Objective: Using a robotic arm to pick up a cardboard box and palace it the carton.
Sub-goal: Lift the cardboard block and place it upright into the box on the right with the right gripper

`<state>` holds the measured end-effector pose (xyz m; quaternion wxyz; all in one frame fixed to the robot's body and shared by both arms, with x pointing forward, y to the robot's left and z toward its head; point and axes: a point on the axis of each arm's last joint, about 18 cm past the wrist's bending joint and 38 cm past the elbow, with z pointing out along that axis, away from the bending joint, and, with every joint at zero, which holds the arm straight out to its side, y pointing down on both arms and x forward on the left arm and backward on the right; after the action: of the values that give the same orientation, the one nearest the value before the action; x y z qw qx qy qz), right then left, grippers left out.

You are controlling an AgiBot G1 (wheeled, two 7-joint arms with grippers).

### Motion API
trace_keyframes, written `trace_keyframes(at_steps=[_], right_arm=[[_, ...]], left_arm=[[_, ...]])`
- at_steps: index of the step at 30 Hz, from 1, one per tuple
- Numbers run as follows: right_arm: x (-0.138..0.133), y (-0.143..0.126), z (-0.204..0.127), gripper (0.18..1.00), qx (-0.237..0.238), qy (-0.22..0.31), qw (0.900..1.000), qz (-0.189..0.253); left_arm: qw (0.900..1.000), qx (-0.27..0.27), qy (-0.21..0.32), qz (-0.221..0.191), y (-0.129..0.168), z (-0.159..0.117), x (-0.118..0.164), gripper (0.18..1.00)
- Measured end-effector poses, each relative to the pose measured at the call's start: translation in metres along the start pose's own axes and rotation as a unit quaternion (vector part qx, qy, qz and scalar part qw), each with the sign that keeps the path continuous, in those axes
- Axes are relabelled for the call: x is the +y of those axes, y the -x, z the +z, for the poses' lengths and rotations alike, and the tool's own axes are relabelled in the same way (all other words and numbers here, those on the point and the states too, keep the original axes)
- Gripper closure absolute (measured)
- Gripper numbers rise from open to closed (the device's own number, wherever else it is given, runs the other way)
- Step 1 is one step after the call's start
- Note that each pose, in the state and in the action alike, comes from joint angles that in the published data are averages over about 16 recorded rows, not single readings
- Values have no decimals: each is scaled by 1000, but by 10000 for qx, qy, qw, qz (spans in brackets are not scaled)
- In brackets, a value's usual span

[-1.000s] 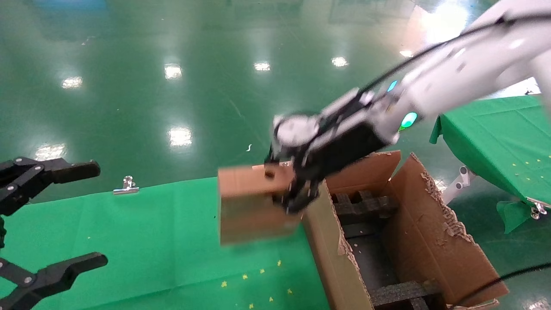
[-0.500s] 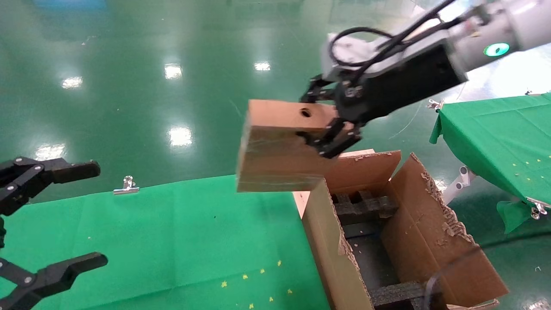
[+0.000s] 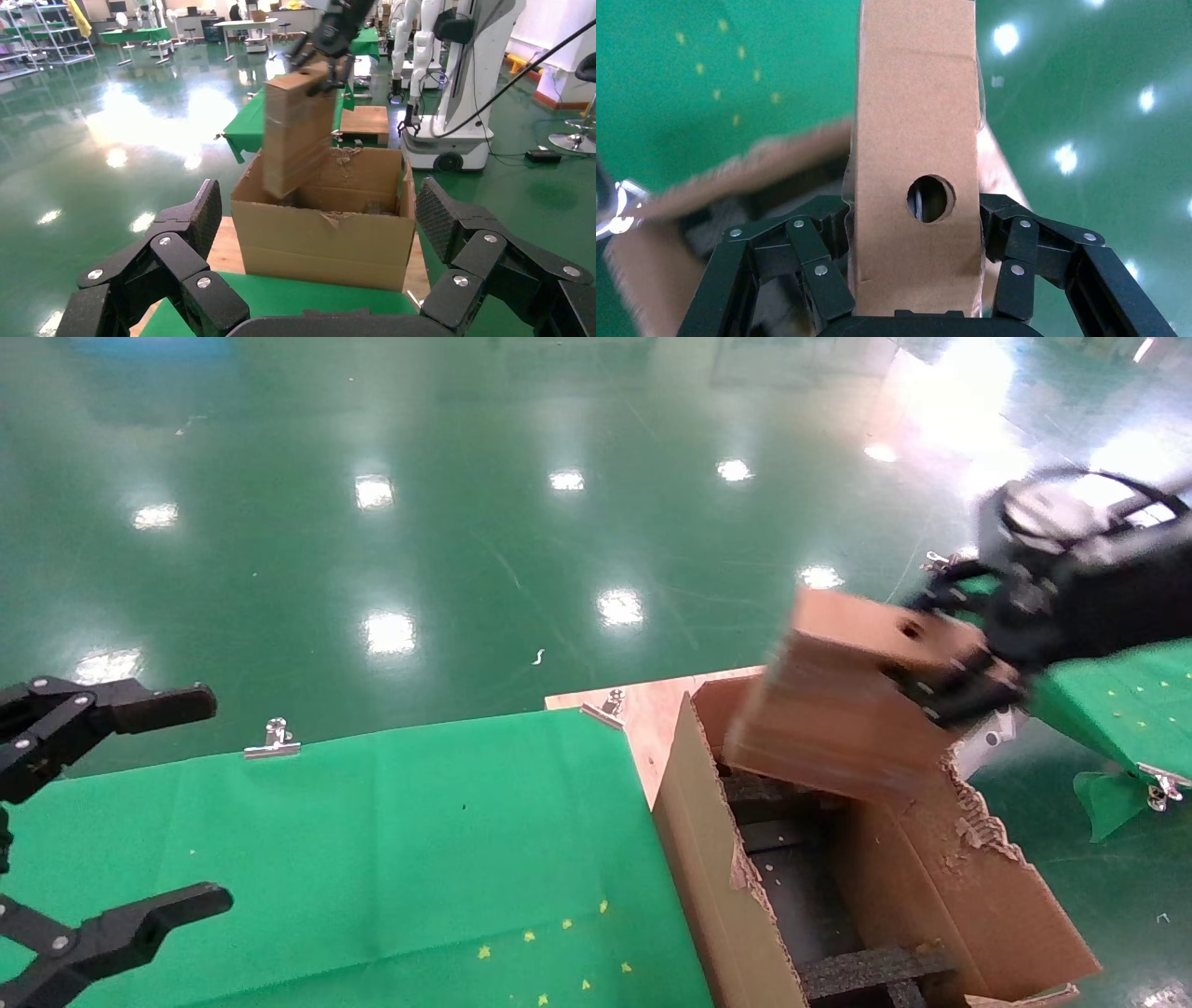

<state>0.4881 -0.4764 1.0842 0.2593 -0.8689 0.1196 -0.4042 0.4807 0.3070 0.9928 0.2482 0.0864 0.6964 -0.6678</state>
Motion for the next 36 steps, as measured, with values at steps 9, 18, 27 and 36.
trace_keyframes(at_steps=[9, 18, 27, 36], right_arm=[[52, 37, -7, 872, -13, 438, 9973, 591], [62, 54, 0, 875, -111, 544, 9958, 730], [64, 53, 1, 877, -82, 577, 9952, 782], [81, 55, 12, 879, 257, 955, 9856, 1374]], left_arm=[[10000, -1, 0, 0, 0, 0, 0, 183], [10000, -2, 0, -1, 0, 0, 0, 183], [10000, -3, 0, -1, 0, 0, 0, 183], [10000, -3, 0, -1, 0, 0, 0, 183]])
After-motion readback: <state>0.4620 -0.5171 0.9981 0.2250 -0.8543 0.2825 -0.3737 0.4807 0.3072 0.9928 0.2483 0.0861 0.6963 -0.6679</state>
